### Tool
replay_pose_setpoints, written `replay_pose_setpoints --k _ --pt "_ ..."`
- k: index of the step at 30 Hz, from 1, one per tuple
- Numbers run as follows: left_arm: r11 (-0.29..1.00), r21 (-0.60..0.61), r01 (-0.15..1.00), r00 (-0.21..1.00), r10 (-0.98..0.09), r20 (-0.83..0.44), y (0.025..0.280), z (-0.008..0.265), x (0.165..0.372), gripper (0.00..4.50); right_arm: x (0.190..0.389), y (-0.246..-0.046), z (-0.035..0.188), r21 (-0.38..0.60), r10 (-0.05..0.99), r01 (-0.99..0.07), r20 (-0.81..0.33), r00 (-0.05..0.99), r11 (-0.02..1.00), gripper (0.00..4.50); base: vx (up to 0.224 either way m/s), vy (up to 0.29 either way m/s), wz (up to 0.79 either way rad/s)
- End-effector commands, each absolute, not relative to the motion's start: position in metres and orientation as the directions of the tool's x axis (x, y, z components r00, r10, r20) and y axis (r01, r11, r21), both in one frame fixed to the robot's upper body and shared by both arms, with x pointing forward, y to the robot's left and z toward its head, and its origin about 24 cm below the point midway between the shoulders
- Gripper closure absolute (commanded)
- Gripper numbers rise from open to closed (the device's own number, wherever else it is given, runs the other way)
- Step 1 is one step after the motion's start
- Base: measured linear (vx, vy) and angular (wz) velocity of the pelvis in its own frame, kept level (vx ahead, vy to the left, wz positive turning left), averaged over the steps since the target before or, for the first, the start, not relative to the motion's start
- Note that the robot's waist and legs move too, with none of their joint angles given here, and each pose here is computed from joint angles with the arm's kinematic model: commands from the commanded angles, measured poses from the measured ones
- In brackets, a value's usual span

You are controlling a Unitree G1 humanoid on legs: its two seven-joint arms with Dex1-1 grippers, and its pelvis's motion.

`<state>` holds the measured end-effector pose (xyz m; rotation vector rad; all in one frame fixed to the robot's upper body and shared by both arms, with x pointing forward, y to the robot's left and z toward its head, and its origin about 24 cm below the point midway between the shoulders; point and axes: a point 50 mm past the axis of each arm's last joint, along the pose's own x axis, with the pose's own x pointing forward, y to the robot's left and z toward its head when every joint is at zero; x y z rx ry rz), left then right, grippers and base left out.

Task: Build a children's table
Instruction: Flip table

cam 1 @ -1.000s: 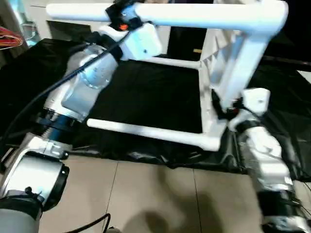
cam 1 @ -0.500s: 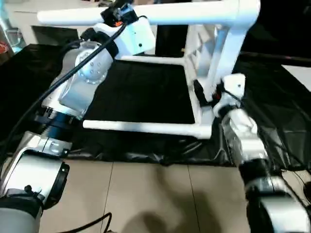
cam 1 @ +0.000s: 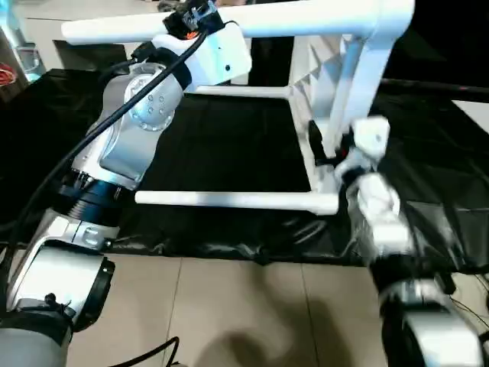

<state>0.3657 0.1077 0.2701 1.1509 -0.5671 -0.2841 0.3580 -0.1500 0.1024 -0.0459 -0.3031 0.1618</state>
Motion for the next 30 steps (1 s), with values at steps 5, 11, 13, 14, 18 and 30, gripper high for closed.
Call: replay_pose_setpoints --k 5,11,13,14,18,30 --pt "0.366 0.920 0.139 0.849 -0.523 0.080 0.091 0.224 0.372 2.12 0.334 -0.129 0.118 -0.169 0.318 -0.270 0.468 0.824 0.948 0.00 0.000 0.000 0.00" --pt "0.388 0.909 0.155 0.866 -0.496 0.064 0.095 0.221 0.374 2.13 0.306 -0.135 0.123 -0.220 0.352 -0.274 0.560 0.750 0.936 0.00 0.000 0.000 0.00" --pt "0.430 0.885 0.177 0.873 -0.484 0.061 0.097 0.221 0.375 2.15 0.292 -0.135 0.124 -0.234 0.385 -0.305 0.575 0.722 0.923 0.00 0.000 0.000 0.00" --pt "0.458 0.869 0.190 0.875 -0.480 0.062 0.098 0.221 0.375 2.15 0.286 -0.134 0.124 -0.244 0.408 -0.327 0.570 0.713 0.913 0.00 0.000 0.000 0.00" --pt "0.618 0.744 0.252 0.891 -0.449 0.070 0.101 0.222 0.378 2.15 0.269 -0.126 0.115 -0.282 0.520 -0.437 0.508 0.687 0.854 0.00 0.000 0.000 0.00" --pt "0.899 0.376 0.225 0.941 -0.300 0.154 0.115 0.243 0.387 2.15 0.267 -0.120 0.050 0.036 0.589 -0.589 0.023 0.808 0.807 0.00 0.000 0.000 0.00"
